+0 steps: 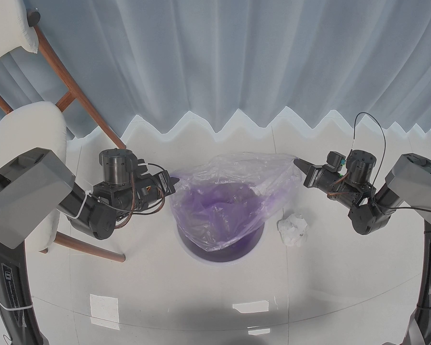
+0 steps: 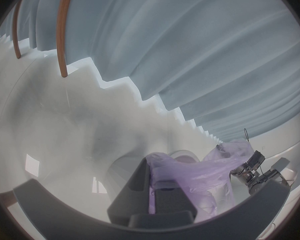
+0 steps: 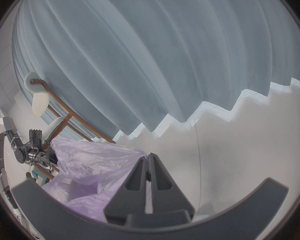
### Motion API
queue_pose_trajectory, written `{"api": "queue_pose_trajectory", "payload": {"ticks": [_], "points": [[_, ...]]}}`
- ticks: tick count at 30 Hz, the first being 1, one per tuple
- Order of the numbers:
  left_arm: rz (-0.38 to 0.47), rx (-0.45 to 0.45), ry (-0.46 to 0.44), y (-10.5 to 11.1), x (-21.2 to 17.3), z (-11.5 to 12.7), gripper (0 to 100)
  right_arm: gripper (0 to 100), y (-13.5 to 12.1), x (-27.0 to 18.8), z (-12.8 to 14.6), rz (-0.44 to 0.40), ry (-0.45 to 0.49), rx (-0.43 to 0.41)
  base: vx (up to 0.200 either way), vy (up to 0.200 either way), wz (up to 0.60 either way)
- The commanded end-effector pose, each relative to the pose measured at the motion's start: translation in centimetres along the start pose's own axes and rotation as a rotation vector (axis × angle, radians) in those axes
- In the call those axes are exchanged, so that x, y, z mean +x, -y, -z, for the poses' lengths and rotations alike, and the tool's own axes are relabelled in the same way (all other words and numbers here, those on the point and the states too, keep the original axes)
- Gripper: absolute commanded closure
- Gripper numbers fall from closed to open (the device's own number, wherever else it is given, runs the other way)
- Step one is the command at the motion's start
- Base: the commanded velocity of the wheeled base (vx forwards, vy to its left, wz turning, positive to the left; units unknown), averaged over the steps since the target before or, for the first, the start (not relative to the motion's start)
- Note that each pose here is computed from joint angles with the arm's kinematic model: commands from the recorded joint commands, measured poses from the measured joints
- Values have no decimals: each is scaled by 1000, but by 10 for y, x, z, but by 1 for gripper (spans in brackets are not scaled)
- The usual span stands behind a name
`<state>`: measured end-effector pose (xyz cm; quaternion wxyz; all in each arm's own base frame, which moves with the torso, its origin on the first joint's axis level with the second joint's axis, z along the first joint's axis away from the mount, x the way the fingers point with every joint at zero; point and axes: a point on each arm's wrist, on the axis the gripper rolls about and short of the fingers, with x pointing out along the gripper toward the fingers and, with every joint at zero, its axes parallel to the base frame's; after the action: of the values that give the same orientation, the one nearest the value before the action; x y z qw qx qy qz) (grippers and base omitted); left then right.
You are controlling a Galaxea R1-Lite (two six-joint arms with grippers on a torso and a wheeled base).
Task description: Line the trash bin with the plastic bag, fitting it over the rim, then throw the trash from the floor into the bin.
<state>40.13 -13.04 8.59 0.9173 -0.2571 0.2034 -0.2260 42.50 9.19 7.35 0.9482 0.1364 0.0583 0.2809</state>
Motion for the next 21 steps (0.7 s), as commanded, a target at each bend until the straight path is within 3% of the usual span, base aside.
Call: {"api": "queue_pose_trajectory", "payload": {"ticks": [1,12,21], "points": [[-23,-37,7,-13,10,-5,100,100,15,12,-4,20,5,2,0,0,0],[-111,-82,-72,-35,14,-2,100,100,40,26,18,56,-36,24,0,0,0],[-150,-96,-143,-35,3,5,100,100,35,15,29,53,-59,26,0,0,0]]}}
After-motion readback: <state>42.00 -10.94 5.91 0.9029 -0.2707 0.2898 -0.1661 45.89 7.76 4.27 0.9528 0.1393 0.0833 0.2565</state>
